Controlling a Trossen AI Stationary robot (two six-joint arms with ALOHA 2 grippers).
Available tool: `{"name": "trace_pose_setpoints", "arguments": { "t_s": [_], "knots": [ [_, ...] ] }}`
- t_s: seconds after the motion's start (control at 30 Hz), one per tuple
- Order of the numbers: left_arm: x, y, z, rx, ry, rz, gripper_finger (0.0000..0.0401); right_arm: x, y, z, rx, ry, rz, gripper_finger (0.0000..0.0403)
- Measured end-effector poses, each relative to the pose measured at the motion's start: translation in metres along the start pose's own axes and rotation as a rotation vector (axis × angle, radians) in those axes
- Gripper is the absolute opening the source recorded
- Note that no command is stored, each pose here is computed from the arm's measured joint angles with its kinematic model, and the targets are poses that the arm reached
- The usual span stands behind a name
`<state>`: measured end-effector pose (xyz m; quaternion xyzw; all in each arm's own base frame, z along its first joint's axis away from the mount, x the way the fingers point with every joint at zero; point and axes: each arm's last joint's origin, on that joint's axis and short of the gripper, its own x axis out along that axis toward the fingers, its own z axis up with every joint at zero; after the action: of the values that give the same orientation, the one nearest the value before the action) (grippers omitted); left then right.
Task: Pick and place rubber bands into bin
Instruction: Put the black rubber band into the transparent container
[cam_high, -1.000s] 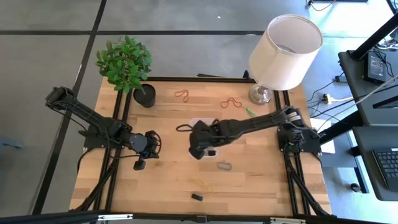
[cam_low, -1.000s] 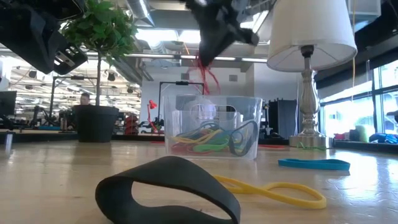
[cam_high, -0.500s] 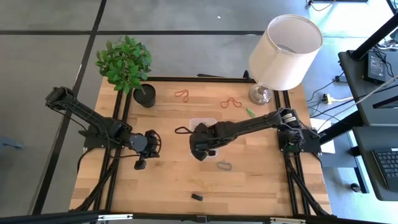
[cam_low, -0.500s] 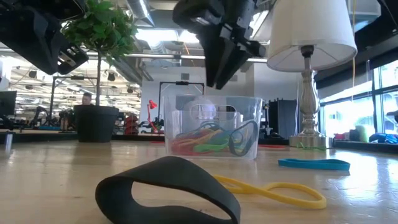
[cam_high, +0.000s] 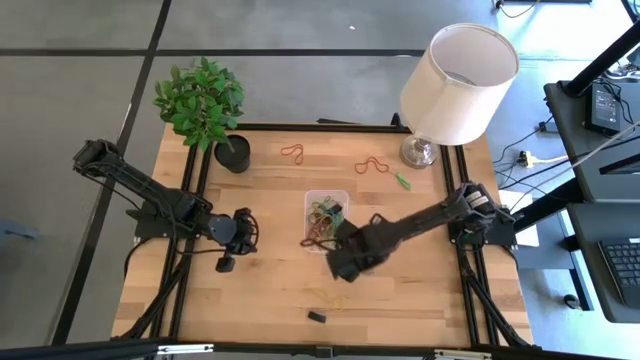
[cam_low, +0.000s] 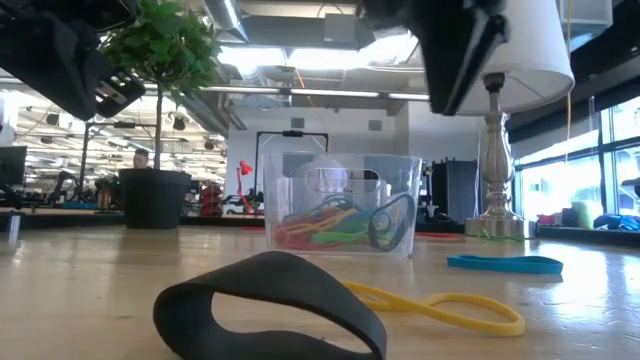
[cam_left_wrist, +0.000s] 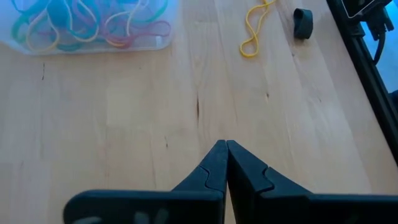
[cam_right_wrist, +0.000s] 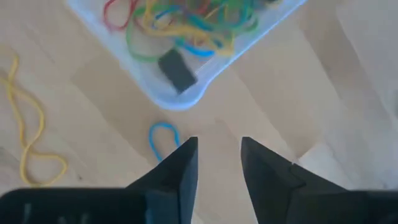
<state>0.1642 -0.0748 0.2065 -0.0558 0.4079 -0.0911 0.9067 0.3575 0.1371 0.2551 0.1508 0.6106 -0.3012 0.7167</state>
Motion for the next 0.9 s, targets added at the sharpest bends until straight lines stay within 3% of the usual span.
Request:
{"name": "trace_pose_setpoints", "arguments": {
  "t_s": [0.2,0.5,0.63,0.9],
  "knots": [
    [0.0,0.0,0.0,-0.001,-0.003,0.0,0.0002,0.01,0.005,-0.026,0.04,0.02,-0.014,0.0125],
    [-0.002,-0.007,0.007,0.021,-0.011,-0.017,0.0002,0.022,0.001,-0.07,0.145,-0.015,0.142,0.0098],
    [-0.001,-0.019,0.019,0.078,-0.012,0.01,0.0002,0.026,-0.01,-0.094,0.155,-0.022,0.174,0.0089],
    [0.019,-0.048,0.062,0.119,0.063,0.087,0.0002,0.047,-0.047,-0.134,0.183,-0.086,0.399,0.007]
  ]
}}
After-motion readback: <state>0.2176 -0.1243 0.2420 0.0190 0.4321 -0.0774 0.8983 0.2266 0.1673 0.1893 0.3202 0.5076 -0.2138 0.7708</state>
